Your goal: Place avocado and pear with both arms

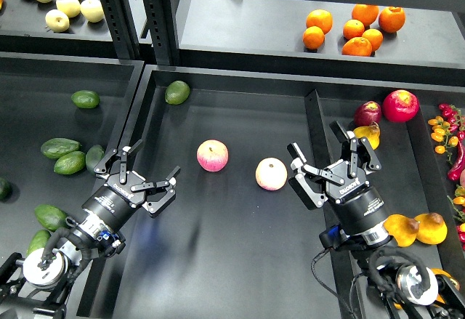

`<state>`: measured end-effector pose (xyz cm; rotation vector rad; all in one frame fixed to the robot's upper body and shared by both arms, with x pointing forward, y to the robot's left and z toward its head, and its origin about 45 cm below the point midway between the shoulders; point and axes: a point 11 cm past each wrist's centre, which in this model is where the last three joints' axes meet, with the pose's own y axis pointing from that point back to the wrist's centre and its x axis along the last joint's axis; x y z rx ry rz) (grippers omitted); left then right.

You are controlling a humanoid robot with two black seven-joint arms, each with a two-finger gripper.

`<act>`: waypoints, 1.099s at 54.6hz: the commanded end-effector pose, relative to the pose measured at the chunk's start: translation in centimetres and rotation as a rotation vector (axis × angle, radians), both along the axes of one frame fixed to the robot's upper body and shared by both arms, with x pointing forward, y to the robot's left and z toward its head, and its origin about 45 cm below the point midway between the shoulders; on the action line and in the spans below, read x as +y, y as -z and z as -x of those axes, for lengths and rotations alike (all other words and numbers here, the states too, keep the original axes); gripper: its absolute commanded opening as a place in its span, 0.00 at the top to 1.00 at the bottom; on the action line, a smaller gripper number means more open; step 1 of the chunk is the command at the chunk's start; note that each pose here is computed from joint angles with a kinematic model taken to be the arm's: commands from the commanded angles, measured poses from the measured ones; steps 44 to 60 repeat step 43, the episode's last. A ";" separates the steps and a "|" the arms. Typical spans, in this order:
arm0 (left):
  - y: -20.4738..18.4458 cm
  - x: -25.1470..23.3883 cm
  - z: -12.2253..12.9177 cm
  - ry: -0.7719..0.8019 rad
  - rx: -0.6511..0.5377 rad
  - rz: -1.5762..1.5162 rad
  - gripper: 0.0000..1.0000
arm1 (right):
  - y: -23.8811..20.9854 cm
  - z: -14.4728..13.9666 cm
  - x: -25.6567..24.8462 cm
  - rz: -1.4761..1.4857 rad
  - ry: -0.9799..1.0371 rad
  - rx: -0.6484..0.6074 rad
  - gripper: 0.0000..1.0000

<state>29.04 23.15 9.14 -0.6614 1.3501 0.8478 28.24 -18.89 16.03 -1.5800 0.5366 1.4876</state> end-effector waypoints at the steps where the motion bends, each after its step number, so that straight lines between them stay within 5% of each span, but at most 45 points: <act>1: -0.3 -0.1 -0.5 0.003 -0.011 -0.001 0.01 | -0.2 -0.1 0.0 0.001 -0.002 -0.005 0.00; 60: -0.5 -0.2 -0.6 0.007 -0.014 -0.001 0.01 | -0.2 -0.1 0.1 -0.001 -0.002 -0.006 0.00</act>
